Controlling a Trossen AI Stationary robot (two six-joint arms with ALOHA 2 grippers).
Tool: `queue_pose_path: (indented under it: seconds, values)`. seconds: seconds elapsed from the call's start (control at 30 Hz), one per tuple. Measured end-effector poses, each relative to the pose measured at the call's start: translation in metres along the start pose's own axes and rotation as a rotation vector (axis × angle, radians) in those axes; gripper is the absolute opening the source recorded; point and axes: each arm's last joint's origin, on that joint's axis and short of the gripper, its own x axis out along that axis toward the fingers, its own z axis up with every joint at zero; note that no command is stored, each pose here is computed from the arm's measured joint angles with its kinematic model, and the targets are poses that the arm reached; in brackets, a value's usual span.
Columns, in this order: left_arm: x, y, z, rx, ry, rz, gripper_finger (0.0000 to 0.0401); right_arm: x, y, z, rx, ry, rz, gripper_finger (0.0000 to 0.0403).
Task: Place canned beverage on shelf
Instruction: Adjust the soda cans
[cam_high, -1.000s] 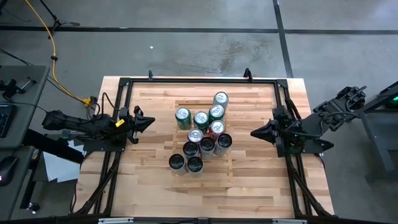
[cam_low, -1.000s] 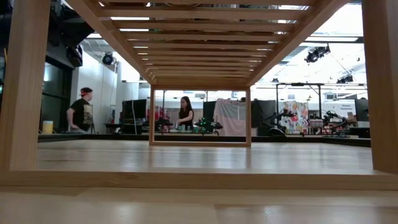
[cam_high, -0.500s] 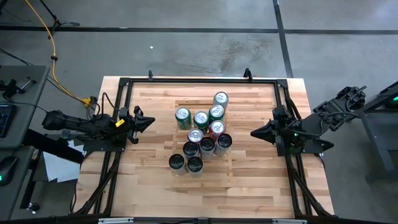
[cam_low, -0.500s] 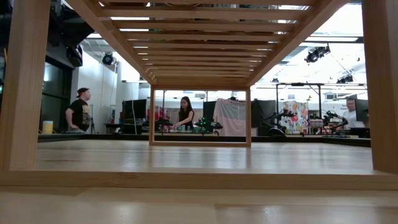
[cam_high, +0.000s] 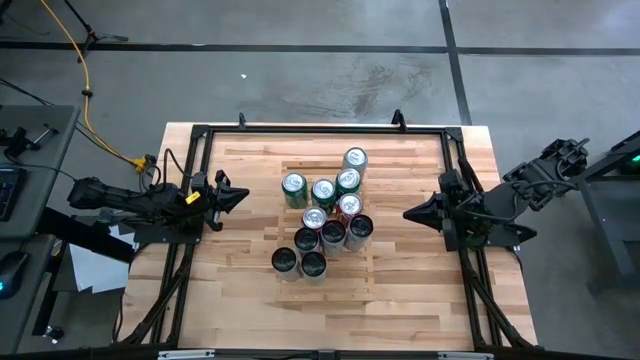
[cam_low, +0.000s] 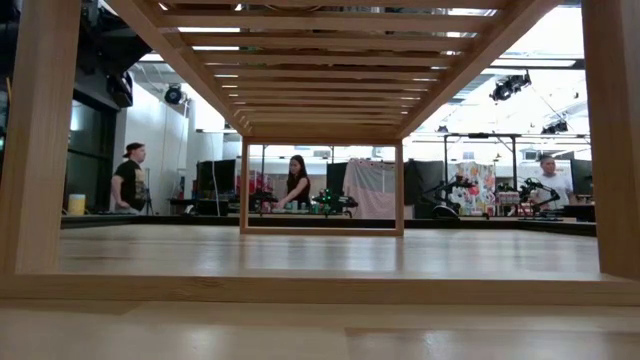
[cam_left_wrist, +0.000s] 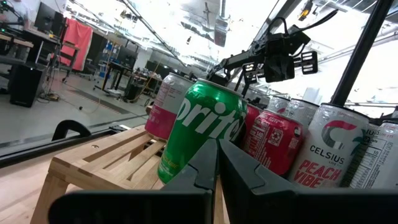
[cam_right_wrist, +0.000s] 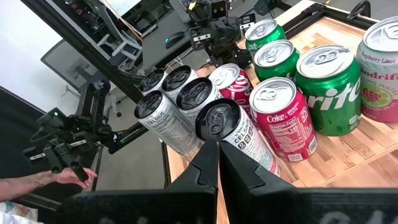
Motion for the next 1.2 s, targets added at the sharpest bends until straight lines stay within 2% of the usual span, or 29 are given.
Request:
queue_pose_path:
  seconds: [0.33, 0.57, 1.2]
  values:
    - [0.0, 0.0, 0.0, 0.0, 0.0, 0.0, 0.0008, 0.0, -0.0002, 0.0002, 0.004, -0.006, -0.006, 0.0]
    - [0.0, 0.0, 0.0, 0.0, 0.0, 0.0, 0.0008, 0.0, -0.0016, 0.0009, 0.11, -0.042, -0.042, 0.0]
    - [0.0, 0.0, 0.0, 0.0, 0.0, 0.0, 0.0008, -0.0003, -0.0085, -0.0051, 0.054, 0.01, -0.108, 0.0]
